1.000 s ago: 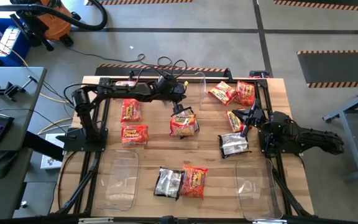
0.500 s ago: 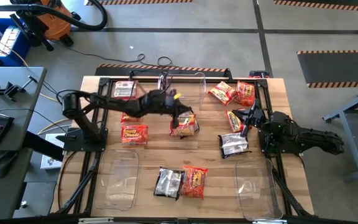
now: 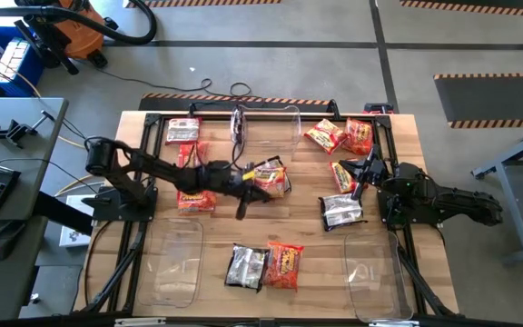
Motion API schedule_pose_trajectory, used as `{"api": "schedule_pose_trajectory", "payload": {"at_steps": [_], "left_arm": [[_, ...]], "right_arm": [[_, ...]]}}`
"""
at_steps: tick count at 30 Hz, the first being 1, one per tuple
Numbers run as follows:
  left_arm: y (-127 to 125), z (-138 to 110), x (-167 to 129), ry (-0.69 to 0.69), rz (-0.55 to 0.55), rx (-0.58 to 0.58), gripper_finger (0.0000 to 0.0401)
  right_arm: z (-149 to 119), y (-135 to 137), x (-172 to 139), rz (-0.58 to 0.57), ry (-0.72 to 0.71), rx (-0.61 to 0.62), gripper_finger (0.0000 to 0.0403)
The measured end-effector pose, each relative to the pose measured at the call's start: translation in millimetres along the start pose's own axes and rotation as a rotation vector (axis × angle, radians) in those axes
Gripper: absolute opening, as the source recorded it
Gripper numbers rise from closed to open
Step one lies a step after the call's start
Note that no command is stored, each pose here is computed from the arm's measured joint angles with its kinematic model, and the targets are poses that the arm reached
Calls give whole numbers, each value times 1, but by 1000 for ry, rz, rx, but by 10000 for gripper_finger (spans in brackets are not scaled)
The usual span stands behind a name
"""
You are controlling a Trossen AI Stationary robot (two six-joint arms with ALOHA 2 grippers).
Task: Sort Maruchan noodles
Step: Put the bottom red noodle pack into the bottom right transparent bin
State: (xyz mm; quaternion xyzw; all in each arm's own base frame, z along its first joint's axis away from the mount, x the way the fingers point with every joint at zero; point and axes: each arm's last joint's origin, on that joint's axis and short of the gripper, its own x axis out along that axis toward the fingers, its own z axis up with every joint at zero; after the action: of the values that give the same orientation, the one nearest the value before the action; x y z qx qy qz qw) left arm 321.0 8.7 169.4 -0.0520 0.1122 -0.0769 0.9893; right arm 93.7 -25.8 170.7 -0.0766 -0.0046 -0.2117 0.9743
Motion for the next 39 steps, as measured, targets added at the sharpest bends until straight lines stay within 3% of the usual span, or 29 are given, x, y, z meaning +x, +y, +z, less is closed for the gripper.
{"api": "schedule_pose_trajectory", "payload": {"at_steps": [8,17,29,36,39], "left_arm": [[-30,-14,-1,24,12,16,0],[-34,-8,1,-16,52,30,0],[-20,-4,2,-14,74,-66,0],[-29,6,3,-48,38,-156,0],[-46,-3,2,-6,6,-174,0]], "right_arm": [[0,0,0,0,0,0,0],[0,0,0,0,0,0,0],[0,0,0,0,0,0,0],[0,0,0,0,0,0,0],[0,0,0,0,0,0,0]]}}
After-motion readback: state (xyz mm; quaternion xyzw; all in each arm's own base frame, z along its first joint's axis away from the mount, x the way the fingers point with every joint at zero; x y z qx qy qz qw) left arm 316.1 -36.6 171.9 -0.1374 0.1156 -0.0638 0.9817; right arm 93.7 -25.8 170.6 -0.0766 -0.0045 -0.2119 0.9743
